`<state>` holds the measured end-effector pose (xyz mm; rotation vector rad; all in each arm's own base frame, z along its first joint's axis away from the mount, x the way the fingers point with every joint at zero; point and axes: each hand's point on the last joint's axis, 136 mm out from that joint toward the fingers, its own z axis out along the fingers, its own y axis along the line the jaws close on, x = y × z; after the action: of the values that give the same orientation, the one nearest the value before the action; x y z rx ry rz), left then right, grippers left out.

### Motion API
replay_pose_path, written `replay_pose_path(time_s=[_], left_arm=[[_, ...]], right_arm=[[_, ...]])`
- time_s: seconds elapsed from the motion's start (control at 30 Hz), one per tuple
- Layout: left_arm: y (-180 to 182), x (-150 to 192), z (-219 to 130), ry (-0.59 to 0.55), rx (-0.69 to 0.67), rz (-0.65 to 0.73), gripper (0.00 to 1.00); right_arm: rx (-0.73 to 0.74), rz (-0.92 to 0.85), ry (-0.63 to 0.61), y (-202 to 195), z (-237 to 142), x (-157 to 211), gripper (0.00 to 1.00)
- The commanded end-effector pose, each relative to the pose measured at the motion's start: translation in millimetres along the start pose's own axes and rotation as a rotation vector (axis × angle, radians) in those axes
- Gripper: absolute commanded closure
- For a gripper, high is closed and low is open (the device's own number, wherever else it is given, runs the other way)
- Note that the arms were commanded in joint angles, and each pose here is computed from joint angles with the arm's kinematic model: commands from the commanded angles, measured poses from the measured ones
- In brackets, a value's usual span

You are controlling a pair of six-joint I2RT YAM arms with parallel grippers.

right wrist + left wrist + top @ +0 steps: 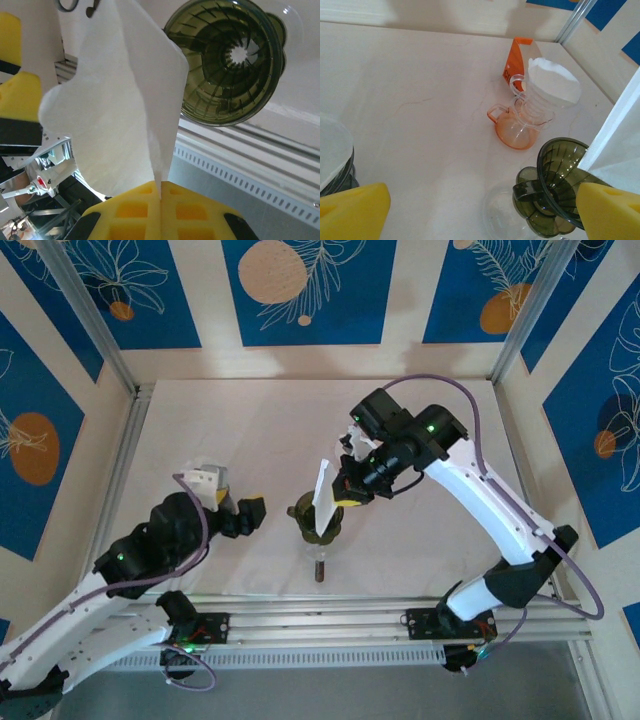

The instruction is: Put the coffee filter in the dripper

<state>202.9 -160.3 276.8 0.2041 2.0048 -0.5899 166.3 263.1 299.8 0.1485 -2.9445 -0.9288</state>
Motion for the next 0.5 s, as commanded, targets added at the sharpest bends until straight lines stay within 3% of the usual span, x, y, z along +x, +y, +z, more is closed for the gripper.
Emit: replay_pose_path(time_s=[0.0, 0.47], left_arm=[[-1, 1, -2, 0.004, 0.015, 0.005, 0.04], [-13, 15, 6, 0.052, 0.084, -0.015, 0.04]], right_arm=[[0.086, 0.045, 0.074, -11, 0, 14, 1.0], [0.329, -0.065, 0.092, -33, 41, -24, 1.0]])
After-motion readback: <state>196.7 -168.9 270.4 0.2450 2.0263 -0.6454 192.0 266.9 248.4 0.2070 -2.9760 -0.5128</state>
